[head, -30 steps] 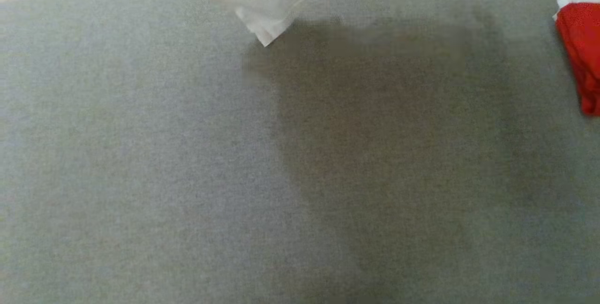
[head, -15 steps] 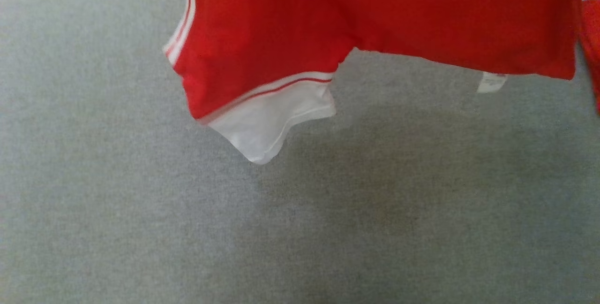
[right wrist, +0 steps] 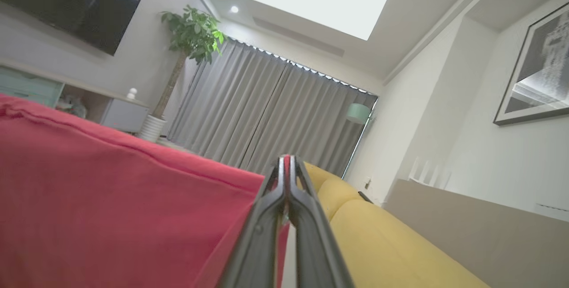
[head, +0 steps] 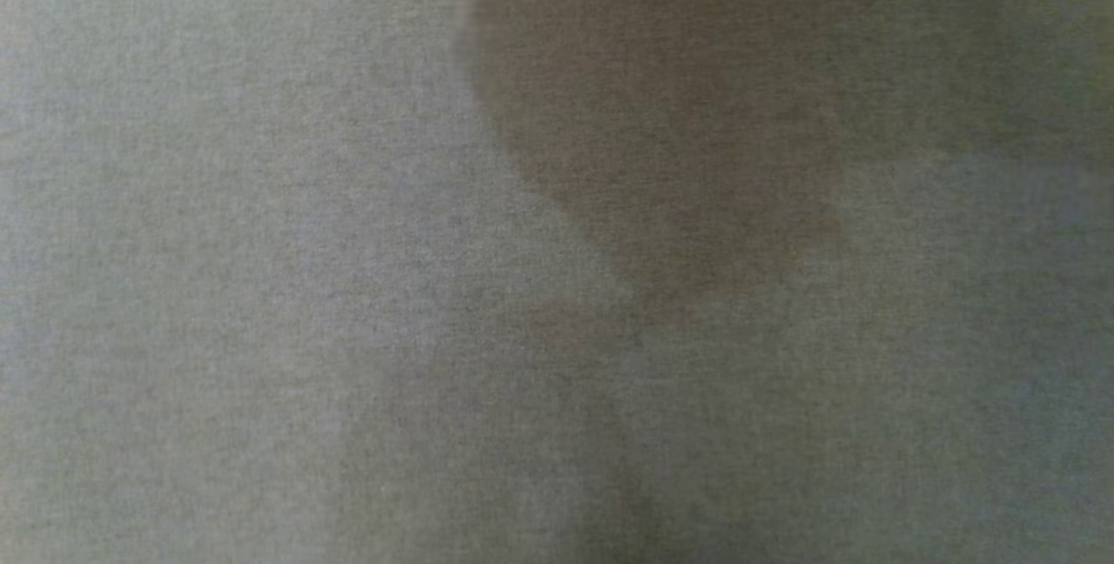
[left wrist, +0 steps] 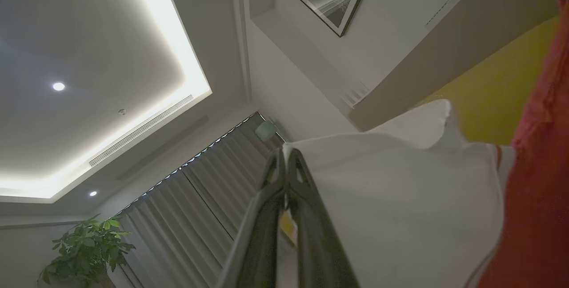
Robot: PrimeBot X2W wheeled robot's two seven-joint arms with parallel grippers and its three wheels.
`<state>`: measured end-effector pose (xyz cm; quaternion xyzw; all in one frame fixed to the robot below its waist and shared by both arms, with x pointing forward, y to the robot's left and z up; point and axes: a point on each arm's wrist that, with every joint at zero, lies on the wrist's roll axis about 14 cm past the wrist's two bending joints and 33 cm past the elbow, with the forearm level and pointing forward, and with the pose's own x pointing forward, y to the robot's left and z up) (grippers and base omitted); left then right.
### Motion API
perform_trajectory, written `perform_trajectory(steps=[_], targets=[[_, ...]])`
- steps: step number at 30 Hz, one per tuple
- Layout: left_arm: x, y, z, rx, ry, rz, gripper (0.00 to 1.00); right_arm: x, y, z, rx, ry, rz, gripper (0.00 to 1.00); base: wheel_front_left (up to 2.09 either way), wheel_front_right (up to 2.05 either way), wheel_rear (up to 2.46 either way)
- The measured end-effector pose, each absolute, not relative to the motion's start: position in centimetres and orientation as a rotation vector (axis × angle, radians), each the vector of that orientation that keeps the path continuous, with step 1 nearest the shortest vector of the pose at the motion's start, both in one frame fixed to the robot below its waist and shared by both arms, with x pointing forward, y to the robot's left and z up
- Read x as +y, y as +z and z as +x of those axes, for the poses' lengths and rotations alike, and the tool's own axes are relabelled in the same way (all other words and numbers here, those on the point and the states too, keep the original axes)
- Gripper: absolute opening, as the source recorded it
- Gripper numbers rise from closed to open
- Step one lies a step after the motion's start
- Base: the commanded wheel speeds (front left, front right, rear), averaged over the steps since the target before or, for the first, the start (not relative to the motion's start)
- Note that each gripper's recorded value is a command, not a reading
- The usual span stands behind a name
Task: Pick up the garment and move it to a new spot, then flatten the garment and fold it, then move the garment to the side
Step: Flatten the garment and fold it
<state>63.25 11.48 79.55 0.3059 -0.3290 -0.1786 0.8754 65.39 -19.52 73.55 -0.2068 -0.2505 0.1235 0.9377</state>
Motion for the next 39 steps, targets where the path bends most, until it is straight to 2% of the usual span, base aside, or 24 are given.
perform_trajectory(steps=[4, 11, 15, 21, 28, 32, 35, 39], targets=[[11.2, 76.2, 63.1, -0.629, -0.439, 0.612, 0.0, -18.6, 69.2, 65.6, -0.437, 0.296, -0.424, 0.0, 0.0, 0.0, 0.0], [12.6, 63.5, 60.0, -0.377, -0.529, 0.493, 0.0, -19.6, 59.3, 63.2, -0.232, 0.329, -0.347, 0.0, 0.0, 0.0, 0.0], [13.6, 56.6, 55.4, -0.219, -0.549, 0.394, 0.0, -21.3, 55.1, 59.8, -0.132, 0.303, -0.278, 0.0, 0.0, 0.0, 0.0], [13.4, 48.3, 45.8, 0.017, -0.561, 0.251, 0.0, -22.9, 50.1, 53.0, 0.002, 0.27, -0.199, 0.0, 0.0, 0.0, 0.0], [11.4, 44.8, 37.2, 0.159, -0.568, 0.106, 0.0, -24.8, 45.6, 44.5, 0.145, 0.221, -0.165, 0.0, 0.0, 0.0, 0.0], [11.0, 43.7, 34.8, 0.211, -0.569, 0.067, 0.0, -25.2, 43.6, 41.1, 0.215, 0.209, -0.152, 0.0, 0.0, 0.0, 0.0], [11.0, 43.2, 34.0, 0.236, -0.579, 0.054, 0.0, -25.5, 42.6, 39.7, 0.246, 0.191, -0.132, 0.0, 0.0, 0.0, 0.0], [11.0, 43.2, 34.8, 0.224, -0.589, 0.065, 0.0, -25.4, 42.6, 40.0, 0.237, 0.176, -0.117, 0.0, 0.0, 0.0, 0.0]])
